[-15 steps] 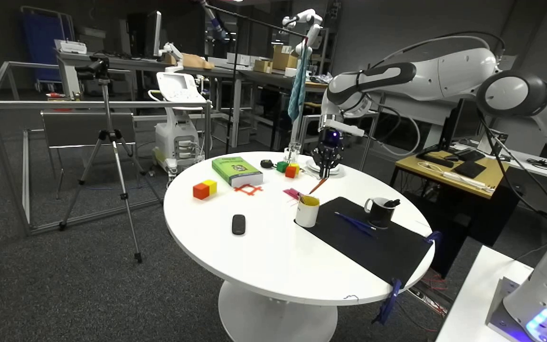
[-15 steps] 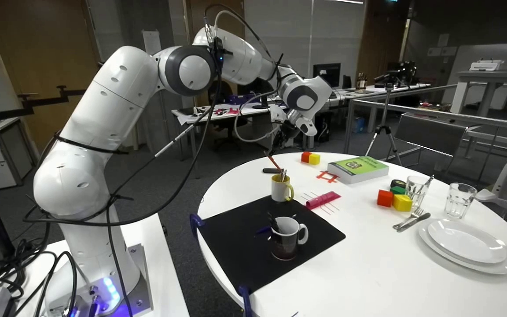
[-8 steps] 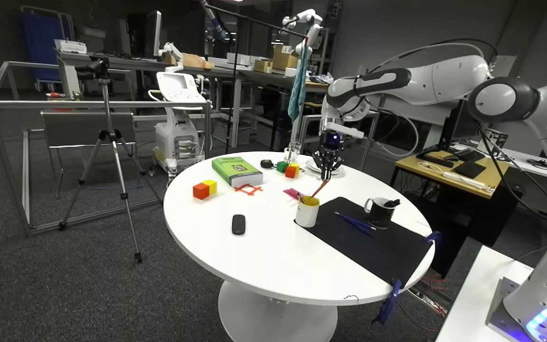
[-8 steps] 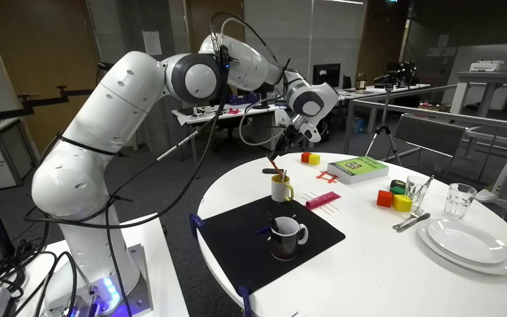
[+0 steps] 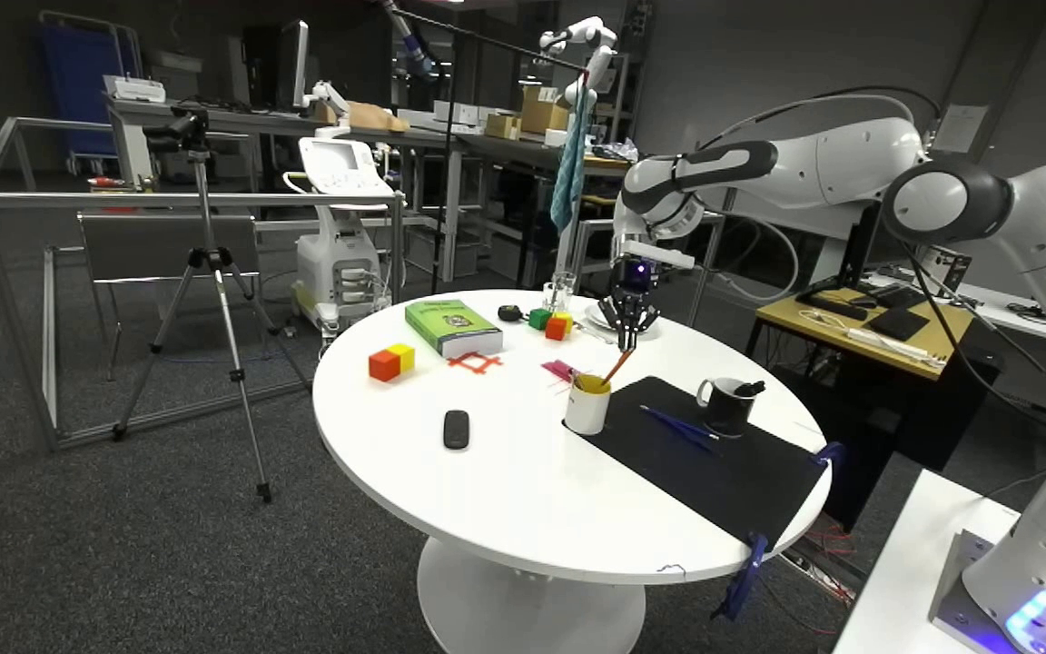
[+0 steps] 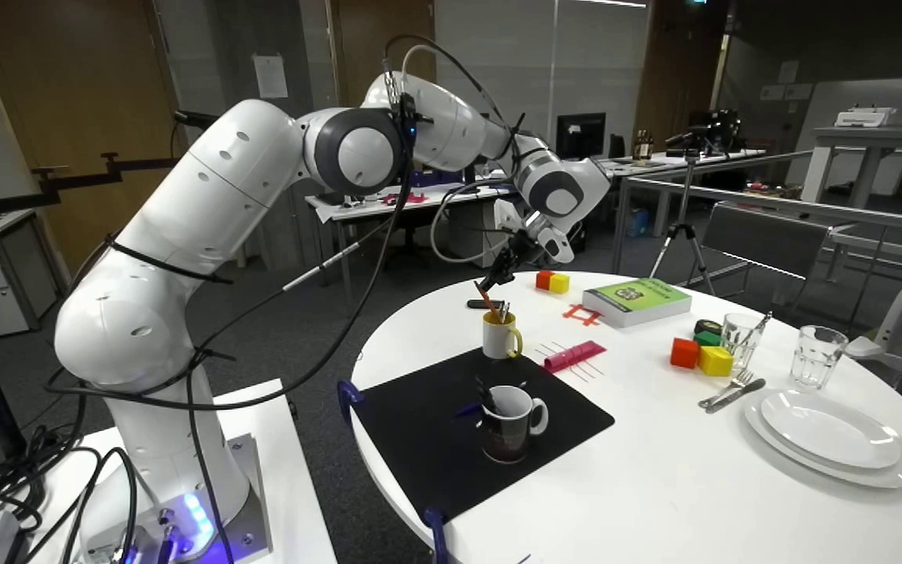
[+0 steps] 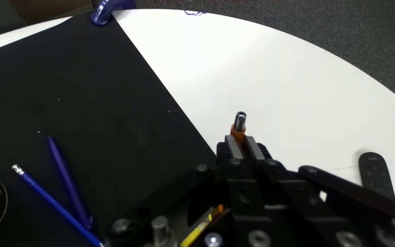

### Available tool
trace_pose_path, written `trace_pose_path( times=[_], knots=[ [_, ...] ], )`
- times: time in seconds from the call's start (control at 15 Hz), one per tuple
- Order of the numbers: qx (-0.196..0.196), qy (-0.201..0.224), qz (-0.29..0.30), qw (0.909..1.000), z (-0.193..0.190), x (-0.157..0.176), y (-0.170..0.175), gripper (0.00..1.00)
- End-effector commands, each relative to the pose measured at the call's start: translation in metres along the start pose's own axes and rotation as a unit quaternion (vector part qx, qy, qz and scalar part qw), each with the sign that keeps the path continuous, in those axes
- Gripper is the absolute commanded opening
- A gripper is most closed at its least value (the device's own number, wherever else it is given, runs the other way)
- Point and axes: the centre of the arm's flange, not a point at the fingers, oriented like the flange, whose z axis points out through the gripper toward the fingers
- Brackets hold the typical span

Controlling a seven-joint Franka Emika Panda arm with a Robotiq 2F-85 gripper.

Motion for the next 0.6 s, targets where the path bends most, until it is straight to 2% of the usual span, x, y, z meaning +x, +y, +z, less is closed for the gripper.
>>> trace_pose_path(
  times=[0.0,0.53],
  knots=[
    [0.007,-0.014,0.023,0.9996,-0.010,0.010,-0.004,0.02],
    [0.000,-0.010,0.037,0.9993,0.007,0.019,-0.005,0.02]
  ],
)
